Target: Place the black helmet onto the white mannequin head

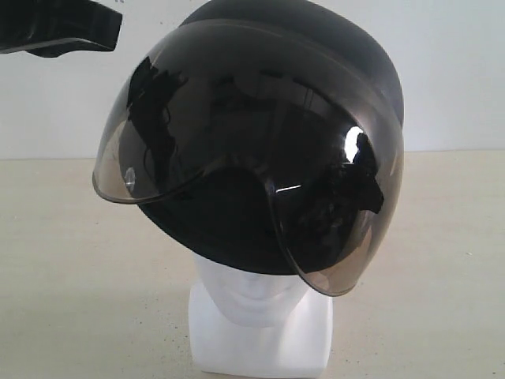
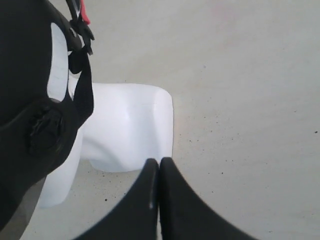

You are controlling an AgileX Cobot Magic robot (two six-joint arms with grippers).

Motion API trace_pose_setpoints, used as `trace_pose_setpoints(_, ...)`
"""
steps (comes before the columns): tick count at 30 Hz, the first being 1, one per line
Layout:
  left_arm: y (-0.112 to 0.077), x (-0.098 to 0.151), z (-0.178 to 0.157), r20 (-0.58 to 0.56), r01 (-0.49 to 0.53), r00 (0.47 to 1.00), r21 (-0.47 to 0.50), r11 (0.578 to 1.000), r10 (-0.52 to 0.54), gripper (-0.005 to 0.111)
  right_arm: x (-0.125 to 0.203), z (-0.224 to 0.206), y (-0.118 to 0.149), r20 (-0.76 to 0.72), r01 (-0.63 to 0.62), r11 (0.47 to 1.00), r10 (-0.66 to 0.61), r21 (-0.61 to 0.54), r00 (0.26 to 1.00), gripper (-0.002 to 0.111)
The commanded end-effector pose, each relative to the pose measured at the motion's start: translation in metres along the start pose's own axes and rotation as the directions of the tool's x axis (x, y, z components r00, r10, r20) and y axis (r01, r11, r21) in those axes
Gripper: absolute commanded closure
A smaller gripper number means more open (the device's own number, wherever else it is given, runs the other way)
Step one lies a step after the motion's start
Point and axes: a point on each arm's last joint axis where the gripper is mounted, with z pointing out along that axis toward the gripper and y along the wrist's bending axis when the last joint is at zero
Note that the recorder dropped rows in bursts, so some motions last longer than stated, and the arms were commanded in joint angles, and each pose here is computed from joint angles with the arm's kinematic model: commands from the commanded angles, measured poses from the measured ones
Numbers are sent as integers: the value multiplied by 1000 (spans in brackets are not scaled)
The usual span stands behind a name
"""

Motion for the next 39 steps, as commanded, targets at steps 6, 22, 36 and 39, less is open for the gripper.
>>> trace_pose_setpoints(6,1,1,15,-29,-49,998,-26,998,48,102,-2,-2,6,20,5,999,-4,-53,1000,108)
trace_pose_setpoints(22,-1,11,32,-127,-70,990,-17,997,67,102,-5,-3,8,55,-9,997,13,-79,998,108)
trace_pose_setpoints(36,6,13,31,-159,-139,979,-80,987,125,102,-14,-3,14,131,-47,988,67,-147,989,108)
trace_pose_setpoints(39,7,13,31,-159,-153,978,-88,984,137,102,-15,6,15,75,-92,982,105,-165,992,108)
